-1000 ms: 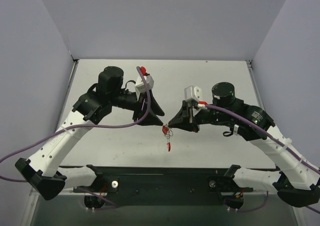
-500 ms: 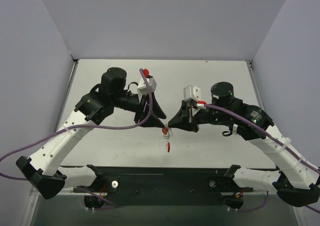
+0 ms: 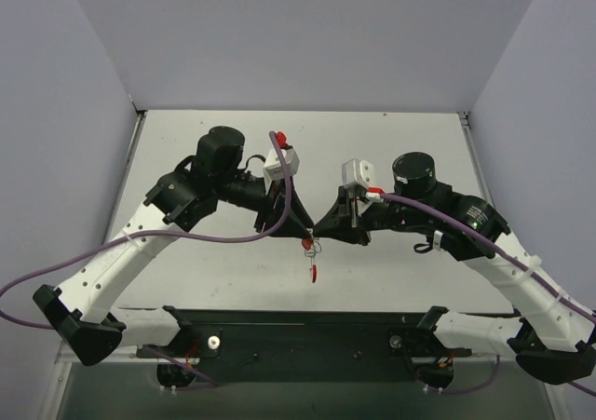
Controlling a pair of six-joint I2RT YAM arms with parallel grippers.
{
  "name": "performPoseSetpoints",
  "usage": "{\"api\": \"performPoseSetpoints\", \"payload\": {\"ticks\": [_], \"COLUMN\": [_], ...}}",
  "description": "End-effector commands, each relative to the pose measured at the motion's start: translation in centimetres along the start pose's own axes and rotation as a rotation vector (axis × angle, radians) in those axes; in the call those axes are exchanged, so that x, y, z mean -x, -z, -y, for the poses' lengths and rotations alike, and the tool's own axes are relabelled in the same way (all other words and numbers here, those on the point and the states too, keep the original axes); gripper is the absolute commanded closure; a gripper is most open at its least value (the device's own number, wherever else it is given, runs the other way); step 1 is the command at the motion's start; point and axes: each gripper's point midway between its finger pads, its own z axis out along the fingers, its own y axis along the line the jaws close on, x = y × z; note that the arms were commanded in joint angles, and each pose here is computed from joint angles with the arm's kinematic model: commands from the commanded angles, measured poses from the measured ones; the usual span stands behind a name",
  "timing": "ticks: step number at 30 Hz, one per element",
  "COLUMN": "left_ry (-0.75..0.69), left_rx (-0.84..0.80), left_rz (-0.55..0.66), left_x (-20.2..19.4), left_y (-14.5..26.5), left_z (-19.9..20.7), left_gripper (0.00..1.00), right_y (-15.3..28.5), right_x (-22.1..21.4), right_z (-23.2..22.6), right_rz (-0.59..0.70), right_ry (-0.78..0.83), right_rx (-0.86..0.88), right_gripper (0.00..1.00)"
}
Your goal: Put the keys on the keyring
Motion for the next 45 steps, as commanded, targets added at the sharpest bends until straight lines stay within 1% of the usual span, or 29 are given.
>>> {"api": "performPoseSetpoints", "payload": {"ticks": [1,2,7,8,9,12,14,16,17,23,24,26,27,29,30,32,35,37,39,40,41,42,43,44,45], "left_ry": [-0.05,-0.042,-0.05,-0.055,-0.053,-0.055,-0.055,-0.054,-0.055,-0.06,-0.062,-0.081,-0.062,-0.076,-0.073,-0.073,-0.047,-0.023,0.014,0.024,0.041,0.062,0.071,0.103,0.14], "left_rx": [-0.005,0.003,0.014,0.018,0.022,0.031,0.037,0.042,0.045,0.091,0.102,0.14,0.155,0.191,0.205,0.262,0.337,0.384,0.408,0.433,0.44,0.448,0.464,0.479,0.502], "left_rz": [0.001,-0.006,-0.006,-0.003,-0.003,-0.004,-0.003,-0.002,-0.001,0.02,0.033,0.058,0.076,0.102,0.119,0.144,0.162,0.157,0.142,0.147,0.148,0.139,0.143,0.139,0.124], "left_x": [1.2,1.0,1.1,1.2,1.2,1.3,1.3,1.4,1.4,1.7,1.9,2.5,2.6,3.1,3.3,3.7,4.2,4.5,4.2,4.6,4.6,4.3,4.6,4.5,4.2], "left_y": [-0.1,-0.1,-0.1,0.0,0.0,0.1,0.1,0.1,0.2,0.4,0.4,0.7,0.7,1.0,1.0,1.5,2.1,2.5,2.6,2.8,2.8,2.8,2.9,2.9,3.1], "left_z": [0.6,0.5,0.4,0.4,0.4,0.3,0.3,0.2,0.2,-0.3,-0.4,-0.6,-0.8,-0.9,-1.2,-1.8,-2.6,-3.2,-3.5,-3.9,-4.0,-4.2,-4.3,-4.6,-4.9], "left_gripper": [0.62,0.66,0.72,0.81,0.83,0.83,0.87,0.98,1.0,1.0,1.0,1.0,1.0,1.0,1.0,1.0,1.0,1.0,1.0,1.0,1.0,1.0,1.0,1.0,1.0], "right_y": [0.2,0.2,0.1,0.1,0.2,0.2,0.2,0.2,0.2,0.3,0.4,0.6,0.8,1.0,1.3,1.5,1.8,2.0,2.5,2.3,2.4,2.3,2.4,2.3,1.9], "right_x": [1.8,1.8,1.6,1.7,1.7,1.7,1.7,1.6,1.6,1.6,1.6,1.8,1.8,2.0,2.1,2.5,2.7,2.9,3.6,3.2,3.2,2.8,2.8,2.6,1.6], "right_z": [0.3,0.4,0.4,0.3,0.4,0.3,0.3,0.3,0.3,0.6,0.7,0.9,0.9,1.3,1.3,1.9,2.5,2.6,2.8,3.0,3.4,3.9,4.2,4.5,5.1], "right_rz": [0.055,0.055,0.051,0.053,0.053,0.053,0.053,0.052,0.052,0.051,0.05,0.057,0.064,0.075,0.085,0.105,0.131,0.162,0.202,0.199,0.2,0.187,0.18,0.166,0.126], "right_ry": [0.042,0.042,0.037,0.039,0.038,0.038,0.037,0.038,0.037,0.032,0.032,0.037,0.037,0.031,0.026,0.013,-0.002,-0.005,-0.007,-0.021,-0.034,-0.069,-0.086,-0.102,-0.127], "right_rx": [-0.003,-0.003,-0.002,-0.001,-0.002,-0.002,-0.001,-0.001,0.001,-0.022,-0.032,-0.054,-0.062,-0.093,-0.11,-0.149,-0.199,-0.223,-0.251,-0.263,-0.287,-0.309,-0.327,-0.343,-0.367], "right_gripper": [1.0,1.0,1.0,1.0,1.0,1.0,1.0,1.0,1.0,1.0,0.93,0.84,0.74,0.65,0.56,0.47,0.4,0.37,0.31,0.27,0.19,0.08,0.07,0.05,0.04]}}
